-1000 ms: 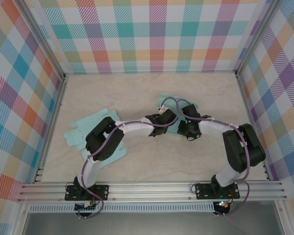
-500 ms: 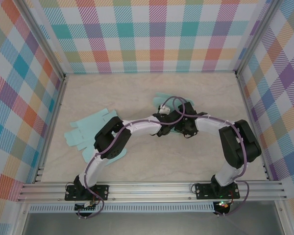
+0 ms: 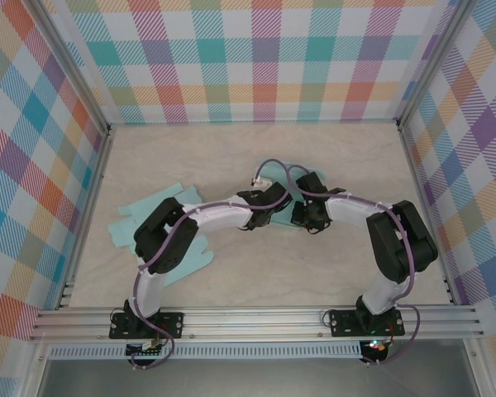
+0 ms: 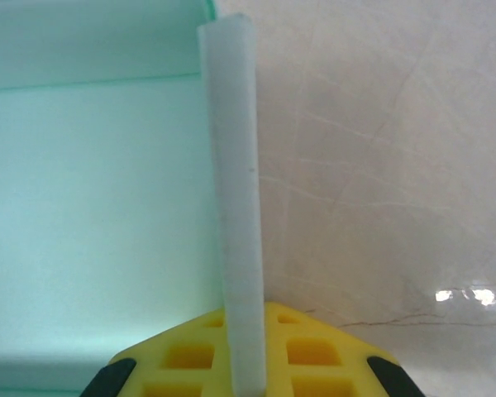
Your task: Fold the paper box
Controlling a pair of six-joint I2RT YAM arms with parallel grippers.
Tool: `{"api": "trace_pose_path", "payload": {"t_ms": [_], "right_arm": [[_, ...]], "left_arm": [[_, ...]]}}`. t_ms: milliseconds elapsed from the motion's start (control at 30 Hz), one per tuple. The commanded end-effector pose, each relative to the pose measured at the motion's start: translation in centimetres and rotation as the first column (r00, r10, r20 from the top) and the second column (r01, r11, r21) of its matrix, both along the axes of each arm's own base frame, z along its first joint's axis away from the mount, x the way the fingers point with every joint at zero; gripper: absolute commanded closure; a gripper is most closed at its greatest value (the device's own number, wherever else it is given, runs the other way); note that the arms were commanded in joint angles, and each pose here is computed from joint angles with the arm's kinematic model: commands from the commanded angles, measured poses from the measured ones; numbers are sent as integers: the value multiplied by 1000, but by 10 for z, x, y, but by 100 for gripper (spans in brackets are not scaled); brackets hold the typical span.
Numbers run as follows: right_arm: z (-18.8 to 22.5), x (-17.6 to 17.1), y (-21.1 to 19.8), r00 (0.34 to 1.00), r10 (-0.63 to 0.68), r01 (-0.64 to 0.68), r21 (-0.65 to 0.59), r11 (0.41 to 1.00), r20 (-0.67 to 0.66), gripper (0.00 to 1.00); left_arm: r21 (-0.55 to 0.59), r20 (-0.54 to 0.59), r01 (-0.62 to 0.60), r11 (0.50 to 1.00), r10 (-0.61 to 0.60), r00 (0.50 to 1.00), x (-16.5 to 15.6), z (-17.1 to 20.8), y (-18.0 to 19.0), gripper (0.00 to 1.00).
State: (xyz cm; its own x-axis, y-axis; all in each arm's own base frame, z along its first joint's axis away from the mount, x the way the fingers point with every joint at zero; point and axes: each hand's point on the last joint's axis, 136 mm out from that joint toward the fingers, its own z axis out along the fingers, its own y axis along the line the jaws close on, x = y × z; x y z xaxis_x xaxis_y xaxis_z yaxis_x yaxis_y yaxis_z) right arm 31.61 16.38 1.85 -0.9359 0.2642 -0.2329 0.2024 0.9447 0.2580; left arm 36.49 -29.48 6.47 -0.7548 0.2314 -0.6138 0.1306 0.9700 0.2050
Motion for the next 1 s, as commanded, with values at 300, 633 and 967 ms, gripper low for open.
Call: {"api": "trace_pose_path", "payload": {"t_ms": [300,633,967], "right_arm": [[11,-12,-12,999,19,-21,-51,998,-36,66],[49,-4,-1,993,88,-89,3,996,75,39],[130,0,-26,951,131,-123,-44,991,279,17]], "left_arm": [[-343,-4,64,937,-70,998,-32,58,-15,46],[-314,93,111,943,-85,992,-29,88,14,47],[-427,304,324,844,-203,931,18,138,50,38]]}}
